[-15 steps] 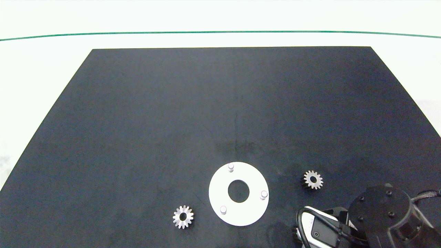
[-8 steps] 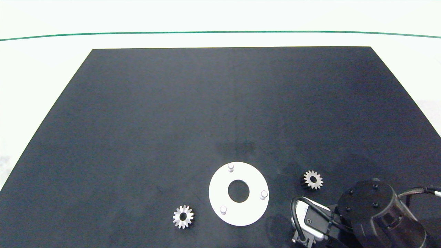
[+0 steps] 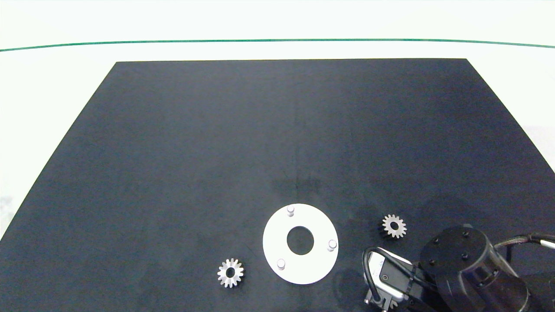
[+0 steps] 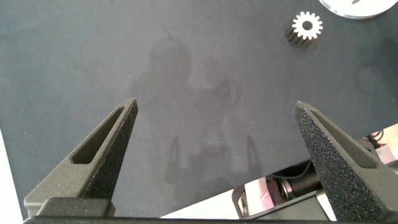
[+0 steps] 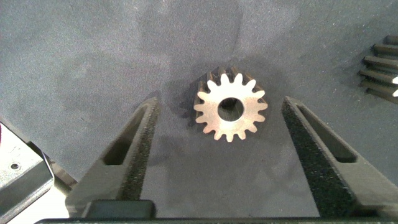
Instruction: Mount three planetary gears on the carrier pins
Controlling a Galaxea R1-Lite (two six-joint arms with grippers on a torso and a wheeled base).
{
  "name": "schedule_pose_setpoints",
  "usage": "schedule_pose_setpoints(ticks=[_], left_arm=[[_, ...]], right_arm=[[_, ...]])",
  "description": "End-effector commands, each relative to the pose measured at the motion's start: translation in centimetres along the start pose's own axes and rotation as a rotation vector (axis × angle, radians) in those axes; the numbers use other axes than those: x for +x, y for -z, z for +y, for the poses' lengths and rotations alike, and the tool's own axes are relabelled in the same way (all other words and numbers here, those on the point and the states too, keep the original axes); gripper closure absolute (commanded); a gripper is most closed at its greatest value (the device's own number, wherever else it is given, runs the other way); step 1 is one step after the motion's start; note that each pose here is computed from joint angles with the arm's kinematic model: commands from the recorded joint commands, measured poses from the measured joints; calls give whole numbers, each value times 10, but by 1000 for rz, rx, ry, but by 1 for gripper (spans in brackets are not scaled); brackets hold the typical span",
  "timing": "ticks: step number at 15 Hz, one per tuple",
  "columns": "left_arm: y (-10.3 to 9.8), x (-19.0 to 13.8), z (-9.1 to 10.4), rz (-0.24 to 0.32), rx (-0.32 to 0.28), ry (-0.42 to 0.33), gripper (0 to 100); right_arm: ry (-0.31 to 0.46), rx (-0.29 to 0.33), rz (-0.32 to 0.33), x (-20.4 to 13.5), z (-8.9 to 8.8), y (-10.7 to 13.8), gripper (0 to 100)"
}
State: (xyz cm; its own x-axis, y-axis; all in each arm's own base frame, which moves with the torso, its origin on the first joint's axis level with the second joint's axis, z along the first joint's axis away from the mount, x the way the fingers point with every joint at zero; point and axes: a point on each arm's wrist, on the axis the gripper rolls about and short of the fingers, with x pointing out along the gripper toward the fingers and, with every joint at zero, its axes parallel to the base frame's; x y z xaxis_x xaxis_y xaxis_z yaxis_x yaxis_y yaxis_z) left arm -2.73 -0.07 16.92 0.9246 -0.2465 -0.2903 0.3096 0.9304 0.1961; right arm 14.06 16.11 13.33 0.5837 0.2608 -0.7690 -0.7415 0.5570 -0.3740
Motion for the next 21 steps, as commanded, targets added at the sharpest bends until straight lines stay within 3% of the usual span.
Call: schedule_pose_setpoints(ticks=[1,7,21], left_arm=[[0,0,0,3,1,3,0],[0,0,0,0,0,4,0],[-1,0,1,-4,-11,17,0]], right_arm=[[4,2,0,0,-1,0,27],[6,22,-15,-1,-2,-4,39],[3,28,19,9,-1,-5,67]])
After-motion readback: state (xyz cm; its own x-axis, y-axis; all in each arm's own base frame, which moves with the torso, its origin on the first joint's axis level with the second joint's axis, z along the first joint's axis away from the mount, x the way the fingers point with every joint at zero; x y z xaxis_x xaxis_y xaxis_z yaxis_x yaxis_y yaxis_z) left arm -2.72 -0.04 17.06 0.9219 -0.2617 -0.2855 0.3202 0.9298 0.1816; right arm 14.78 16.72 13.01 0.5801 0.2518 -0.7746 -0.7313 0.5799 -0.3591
